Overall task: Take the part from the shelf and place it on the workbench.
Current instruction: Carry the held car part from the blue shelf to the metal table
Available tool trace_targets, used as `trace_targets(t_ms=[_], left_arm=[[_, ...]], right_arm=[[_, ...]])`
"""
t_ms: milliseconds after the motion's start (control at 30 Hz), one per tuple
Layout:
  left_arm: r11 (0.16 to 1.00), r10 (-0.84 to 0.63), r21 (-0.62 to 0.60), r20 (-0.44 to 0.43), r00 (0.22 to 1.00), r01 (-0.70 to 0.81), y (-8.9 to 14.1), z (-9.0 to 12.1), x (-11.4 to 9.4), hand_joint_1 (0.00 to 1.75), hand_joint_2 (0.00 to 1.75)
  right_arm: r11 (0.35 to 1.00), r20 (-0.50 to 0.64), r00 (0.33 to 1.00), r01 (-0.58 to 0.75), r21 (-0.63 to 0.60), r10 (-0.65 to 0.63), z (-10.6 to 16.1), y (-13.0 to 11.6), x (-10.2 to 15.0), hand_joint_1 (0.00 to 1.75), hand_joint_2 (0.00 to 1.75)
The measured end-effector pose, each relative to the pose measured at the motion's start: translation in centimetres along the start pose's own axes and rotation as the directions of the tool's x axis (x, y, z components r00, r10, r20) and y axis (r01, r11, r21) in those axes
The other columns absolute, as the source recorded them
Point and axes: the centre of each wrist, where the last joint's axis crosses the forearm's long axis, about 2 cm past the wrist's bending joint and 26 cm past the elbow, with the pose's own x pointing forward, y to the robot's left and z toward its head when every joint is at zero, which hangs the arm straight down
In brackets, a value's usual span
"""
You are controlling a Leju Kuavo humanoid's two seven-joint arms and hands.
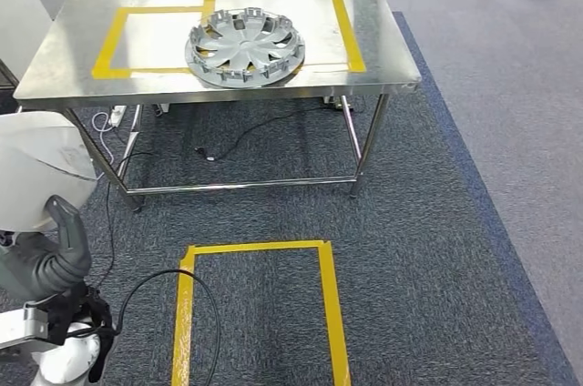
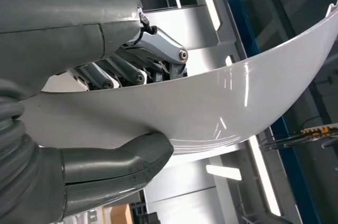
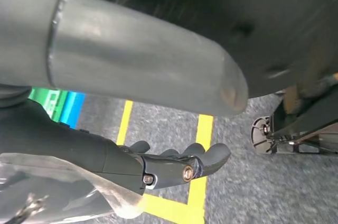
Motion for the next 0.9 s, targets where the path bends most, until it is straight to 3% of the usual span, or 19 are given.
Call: trace_targets(t_ms=[900], left_arm=[[0.998,0.022,-0.050,-0.025,0.999,-0.023,0.59,0.59,-0.34,1.75,1.75]], right_arm=[[0.999,0.042,0.999,-0.008,-0.048,0.010,-0.01,0.02,-0.16,0.00,0.00]])
